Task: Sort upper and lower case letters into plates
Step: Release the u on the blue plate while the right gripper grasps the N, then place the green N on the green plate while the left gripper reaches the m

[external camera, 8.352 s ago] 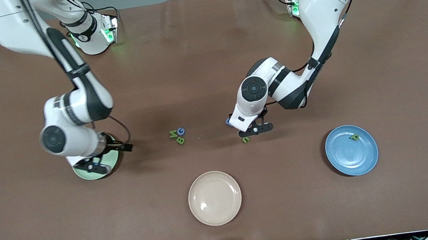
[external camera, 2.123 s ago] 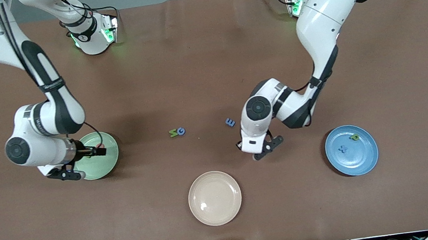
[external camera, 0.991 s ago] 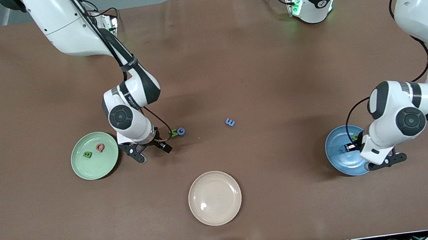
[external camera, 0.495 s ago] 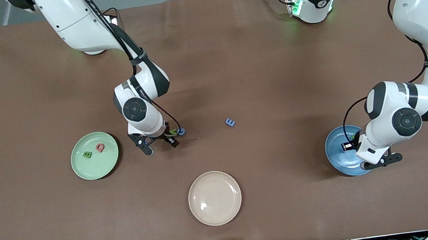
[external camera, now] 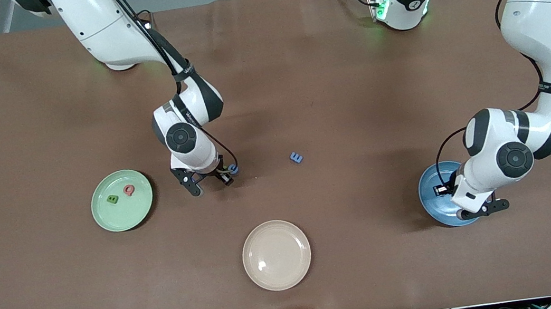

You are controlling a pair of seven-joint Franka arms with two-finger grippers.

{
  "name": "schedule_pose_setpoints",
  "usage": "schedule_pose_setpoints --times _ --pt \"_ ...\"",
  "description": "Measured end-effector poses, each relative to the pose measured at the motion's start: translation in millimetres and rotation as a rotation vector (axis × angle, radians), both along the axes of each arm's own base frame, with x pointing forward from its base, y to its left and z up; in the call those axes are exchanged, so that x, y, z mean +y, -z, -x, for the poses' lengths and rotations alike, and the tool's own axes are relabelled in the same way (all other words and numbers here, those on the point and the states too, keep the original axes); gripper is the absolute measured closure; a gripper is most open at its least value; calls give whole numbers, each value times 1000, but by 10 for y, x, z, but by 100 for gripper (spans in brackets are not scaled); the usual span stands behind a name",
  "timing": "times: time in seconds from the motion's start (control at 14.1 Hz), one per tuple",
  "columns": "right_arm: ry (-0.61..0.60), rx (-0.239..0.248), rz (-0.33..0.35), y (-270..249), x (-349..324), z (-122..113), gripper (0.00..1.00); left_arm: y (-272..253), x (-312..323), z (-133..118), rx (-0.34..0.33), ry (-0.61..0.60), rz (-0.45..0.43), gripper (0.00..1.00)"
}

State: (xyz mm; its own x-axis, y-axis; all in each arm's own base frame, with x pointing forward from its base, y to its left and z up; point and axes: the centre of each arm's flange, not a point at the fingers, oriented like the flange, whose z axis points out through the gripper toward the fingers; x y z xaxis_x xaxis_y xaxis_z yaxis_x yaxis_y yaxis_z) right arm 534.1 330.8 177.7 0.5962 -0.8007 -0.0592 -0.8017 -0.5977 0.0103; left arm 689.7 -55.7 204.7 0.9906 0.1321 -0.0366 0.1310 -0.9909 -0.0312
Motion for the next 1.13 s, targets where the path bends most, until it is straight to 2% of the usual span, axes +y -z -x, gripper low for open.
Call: schedule_pose_setpoints --times 0.07,0.14,0.42,0.64,0.85,1.13 --pt "8 1 1 -17 6 0 66 2 -2 0 0 0 0 70" --pt "12 1 2 -13 11 3 66 1 -4 0 -1 0 0 65" --pt "8 -1 2 -16 0 -8 67 -1 -4 -2 -1 0 1 26" --pt "-61 -9 7 -26 -229 -148 67 -105 -188 -1 -4 21 20 0" --pt "-185 27 8 -209 -768 -421 67 -361 -789 135 39 46 50 0" --pt "-330 63 -27 -760 -1767 -715 67 -490 -1711 418 63 -36 46 0"
